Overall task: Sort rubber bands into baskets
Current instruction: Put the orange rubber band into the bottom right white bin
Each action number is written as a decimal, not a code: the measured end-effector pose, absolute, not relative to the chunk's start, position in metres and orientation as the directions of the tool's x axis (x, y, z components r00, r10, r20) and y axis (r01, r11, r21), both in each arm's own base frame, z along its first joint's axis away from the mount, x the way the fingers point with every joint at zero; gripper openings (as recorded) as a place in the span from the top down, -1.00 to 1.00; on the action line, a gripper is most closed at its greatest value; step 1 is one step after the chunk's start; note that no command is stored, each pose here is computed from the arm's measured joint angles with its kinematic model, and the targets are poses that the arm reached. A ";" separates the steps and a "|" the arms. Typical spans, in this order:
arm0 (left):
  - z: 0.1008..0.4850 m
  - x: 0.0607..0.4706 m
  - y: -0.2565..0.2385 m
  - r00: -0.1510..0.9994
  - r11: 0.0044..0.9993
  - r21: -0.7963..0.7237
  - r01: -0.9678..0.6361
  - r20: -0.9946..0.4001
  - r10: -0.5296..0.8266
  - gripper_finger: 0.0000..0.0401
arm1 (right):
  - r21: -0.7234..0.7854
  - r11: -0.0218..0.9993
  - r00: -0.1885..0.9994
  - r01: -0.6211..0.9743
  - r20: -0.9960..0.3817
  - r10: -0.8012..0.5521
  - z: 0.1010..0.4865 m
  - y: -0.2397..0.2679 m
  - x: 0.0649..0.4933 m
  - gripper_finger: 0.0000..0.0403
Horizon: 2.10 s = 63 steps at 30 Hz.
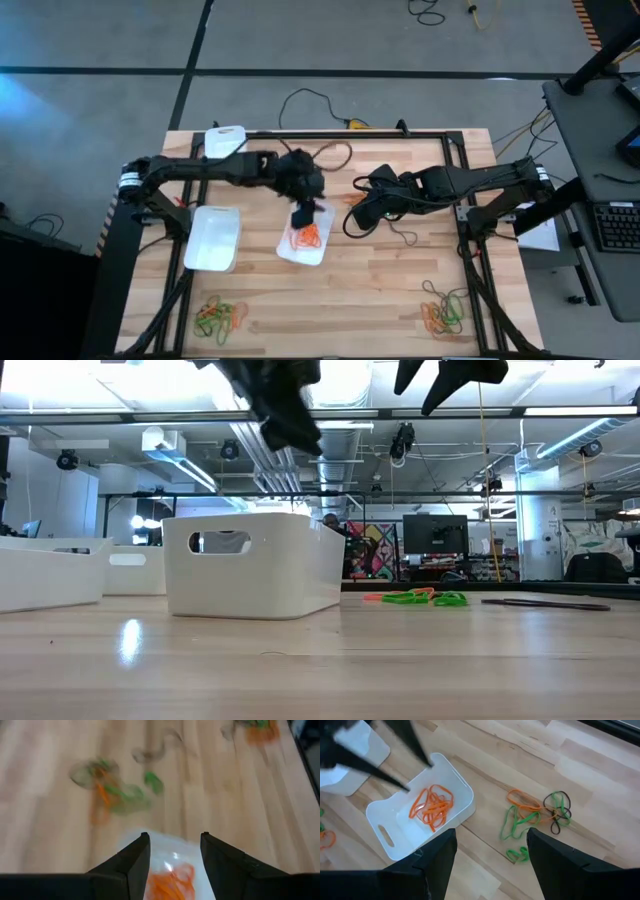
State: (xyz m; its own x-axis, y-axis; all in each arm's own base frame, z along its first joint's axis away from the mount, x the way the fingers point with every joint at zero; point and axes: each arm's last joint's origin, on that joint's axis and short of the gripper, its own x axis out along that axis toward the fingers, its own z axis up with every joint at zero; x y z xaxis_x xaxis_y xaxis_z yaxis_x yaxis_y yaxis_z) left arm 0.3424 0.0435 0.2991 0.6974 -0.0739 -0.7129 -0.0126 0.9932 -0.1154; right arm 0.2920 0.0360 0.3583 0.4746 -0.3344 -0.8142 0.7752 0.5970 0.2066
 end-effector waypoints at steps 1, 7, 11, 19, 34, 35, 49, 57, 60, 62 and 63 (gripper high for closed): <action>0.303 0.344 0.049 0.707 0.993 -0.112 -0.026 -0.705 -0.061 0.21 | 0.206 0.598 0.475 0.775 -0.814 -0.334 0.358 0.036 0.292 -0.16; 0.295 0.364 0.080 0.709 0.996 -0.091 -0.023 -0.703 -0.048 0.21 | 0.206 0.598 0.475 0.775 -0.814 -0.334 0.358 0.036 0.292 -0.16; 0.269 0.385 0.099 0.704 0.995 -0.095 0.026 -0.705 -0.086 0.21 | 0.207 0.597 0.475 0.775 -0.814 -0.334 0.358 0.036 0.292 -0.16; 0.221 0.425 0.114 0.672 0.985 0.024 0.172 -0.733 -0.100 0.21 | 0.207 0.597 0.475 0.775 -0.814 -0.334 0.358 0.036 0.292 -0.16; 0.169 0.438 0.160 0.642 0.988 -0.013 0.157 -0.758 -0.112 0.24 | 0.207 0.597 0.475 0.775 -0.814 -0.334 0.358 0.036 0.292 -0.16; 0.165 0.440 0.159 0.637 0.989 -0.016 0.147 -0.764 -0.107 0.24 | 0.207 0.598 0.475 0.775 -0.814 -0.334 0.358 0.036 0.292 -0.16; 0.167 0.470 0.161 0.514 0.999 -0.001 0.034 -0.858 -0.018 0.47 | 0.209 0.597 0.476 0.775 -0.813 -0.334 0.358 0.036 0.292 -0.16; 0.180 0.493 0.166 0.392 0.992 -0.060 -0.109 -0.920 -0.012 0.56 | 0.229 0.597 0.496 0.769 -0.803 -0.331 0.359 0.036 0.294 -0.16; 0.175 0.499 0.165 0.396 0.984 -0.083 -0.159 -0.918 -0.013 0.57 | 0.229 0.597 0.496 0.769 -0.803 -0.331 0.359 0.036 0.294 -0.16; 0.166 0.496 0.161 0.363 0.980 -0.095 -0.173 -0.931 -0.026 0.57 | 0.233 0.597 0.499 0.768 -0.801 -0.330 0.360 0.036 0.295 -0.16; 0.162 0.495 0.159 0.349 0.980 -0.098 -0.173 -0.937 -0.032 0.57 | 0.236 0.595 0.502 0.768 -0.800 -0.330 0.360 0.036 0.295 -0.16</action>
